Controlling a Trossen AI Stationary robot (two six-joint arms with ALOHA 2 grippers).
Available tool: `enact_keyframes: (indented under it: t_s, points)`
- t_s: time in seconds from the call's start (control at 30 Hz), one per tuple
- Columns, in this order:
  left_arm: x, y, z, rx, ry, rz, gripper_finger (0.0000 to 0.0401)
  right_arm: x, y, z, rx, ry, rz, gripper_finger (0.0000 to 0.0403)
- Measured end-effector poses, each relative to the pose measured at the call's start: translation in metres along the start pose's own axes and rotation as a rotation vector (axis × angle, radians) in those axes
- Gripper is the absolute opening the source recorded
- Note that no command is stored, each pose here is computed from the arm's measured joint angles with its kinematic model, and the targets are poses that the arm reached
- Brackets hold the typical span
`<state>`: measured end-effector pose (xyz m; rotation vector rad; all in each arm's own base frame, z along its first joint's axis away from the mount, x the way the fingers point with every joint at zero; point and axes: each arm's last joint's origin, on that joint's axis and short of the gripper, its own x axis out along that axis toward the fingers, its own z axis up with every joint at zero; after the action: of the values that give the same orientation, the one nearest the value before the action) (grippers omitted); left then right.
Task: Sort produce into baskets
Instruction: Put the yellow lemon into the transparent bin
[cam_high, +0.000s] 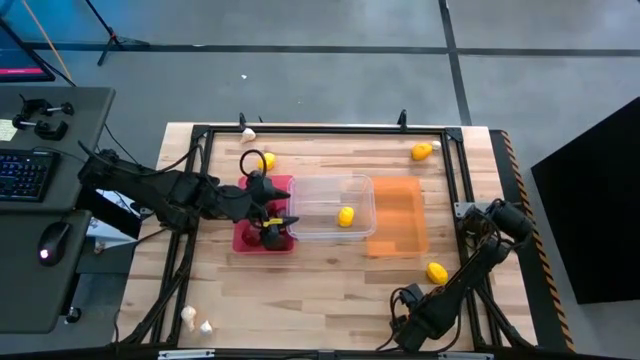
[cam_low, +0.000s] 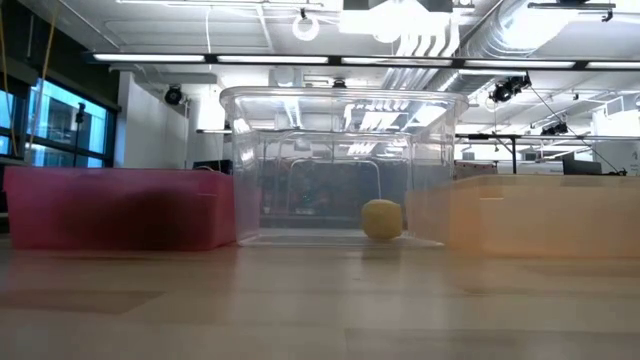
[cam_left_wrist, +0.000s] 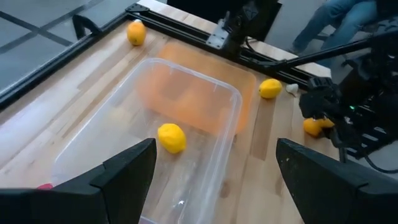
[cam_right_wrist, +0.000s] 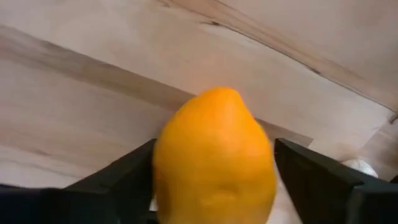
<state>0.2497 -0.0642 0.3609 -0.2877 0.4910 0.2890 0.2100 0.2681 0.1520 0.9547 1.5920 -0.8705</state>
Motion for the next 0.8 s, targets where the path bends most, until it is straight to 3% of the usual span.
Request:
enact_keyframes:
  t_s: [0.2,0.33,0.43,0.5,0.63,0.8]
  points:
    - [-0.017,-0.003,0.006,0.012,0.032,-0.174,0.0319,-0.031,-0.007,0.000,-0.074,-0.127,0.104,0.0181]
    - [-0.051,0.005,0.020,-0.031,-0.080,-0.216,0.0319,-0.087,-0.016,0.004,-0.119,-0.337,0.306,0.0178]
    - [-0.075,0.018,0.028,-0.075,-0.188,-0.169,0.0319,-0.132,-0.023,0.016,-0.120,-0.593,0.515,0.0182]
    - [-0.089,0.027,0.032,-0.109,-0.259,-0.127,0.0319,-0.156,-0.029,0.030,-0.105,-0.760,0.594,0.0197]
    - [-0.101,0.035,0.034,-0.130,-0.316,-0.085,0.0319,-0.184,-0.030,0.071,-0.161,-0.961,0.530,0.0214]
    - [-0.096,0.032,0.033,-0.145,-0.299,-0.081,0.0319,-0.202,-0.015,0.137,-0.219,-1.072,0.397,0.0215]
